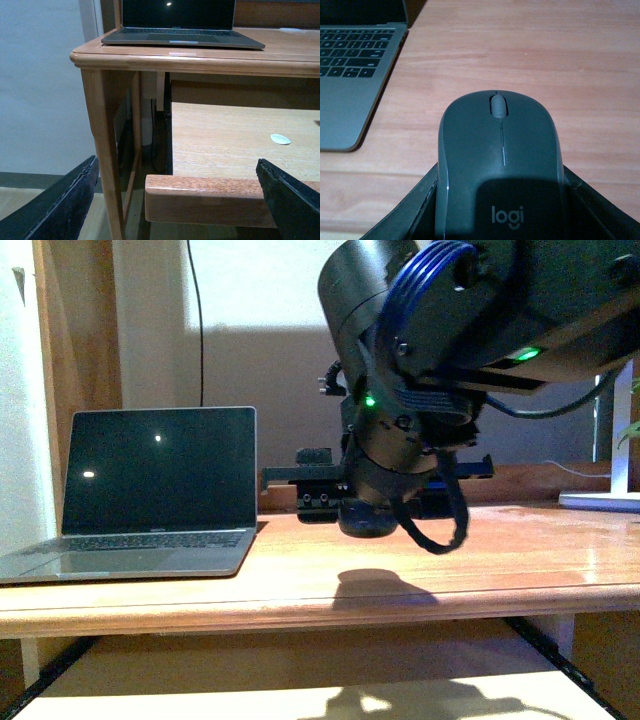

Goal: Place mouse

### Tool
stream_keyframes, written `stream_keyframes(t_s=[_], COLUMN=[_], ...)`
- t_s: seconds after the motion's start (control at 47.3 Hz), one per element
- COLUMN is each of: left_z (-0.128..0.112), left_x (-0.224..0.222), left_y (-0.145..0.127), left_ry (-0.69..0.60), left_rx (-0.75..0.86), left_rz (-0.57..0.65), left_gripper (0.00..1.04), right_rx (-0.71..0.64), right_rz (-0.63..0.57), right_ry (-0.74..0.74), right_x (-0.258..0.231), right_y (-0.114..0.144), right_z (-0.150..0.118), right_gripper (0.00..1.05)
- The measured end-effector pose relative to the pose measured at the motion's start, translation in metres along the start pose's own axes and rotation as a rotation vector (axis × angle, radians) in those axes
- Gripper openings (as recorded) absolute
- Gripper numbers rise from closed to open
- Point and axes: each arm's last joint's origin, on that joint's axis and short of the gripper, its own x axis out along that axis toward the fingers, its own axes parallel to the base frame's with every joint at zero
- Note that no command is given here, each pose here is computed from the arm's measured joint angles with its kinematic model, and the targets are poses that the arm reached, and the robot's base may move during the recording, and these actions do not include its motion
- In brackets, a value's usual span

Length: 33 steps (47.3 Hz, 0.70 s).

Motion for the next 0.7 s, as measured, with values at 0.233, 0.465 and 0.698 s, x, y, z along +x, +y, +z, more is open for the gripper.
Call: stream_keyframes(t_s=[0.233, 0.465, 0.698], left_z=[0.0, 0.0, 0.0], left_x=[0.0, 0.0, 0.0], left_y=[0.0, 0.0, 0.0], left_ry=[0.0, 0.0, 0.0], left_rx=[0.0, 0.0, 0.0], left_rz=[0.0, 0.0, 0.0], left_gripper=[0.97, 0.97, 0.97], right_rx=[-0.019, -0.028, -0.037], right_rz=[-0.074, -0.102, -0.097], right_ry=[0.024, 0.034, 0.051], right_x=[0.047, 0.078, 0.097], right_y=[0.017, 0.029, 0.037], right_z=[0.007, 0.006, -0.002], right_gripper=[0.55, 0.55, 0.66])
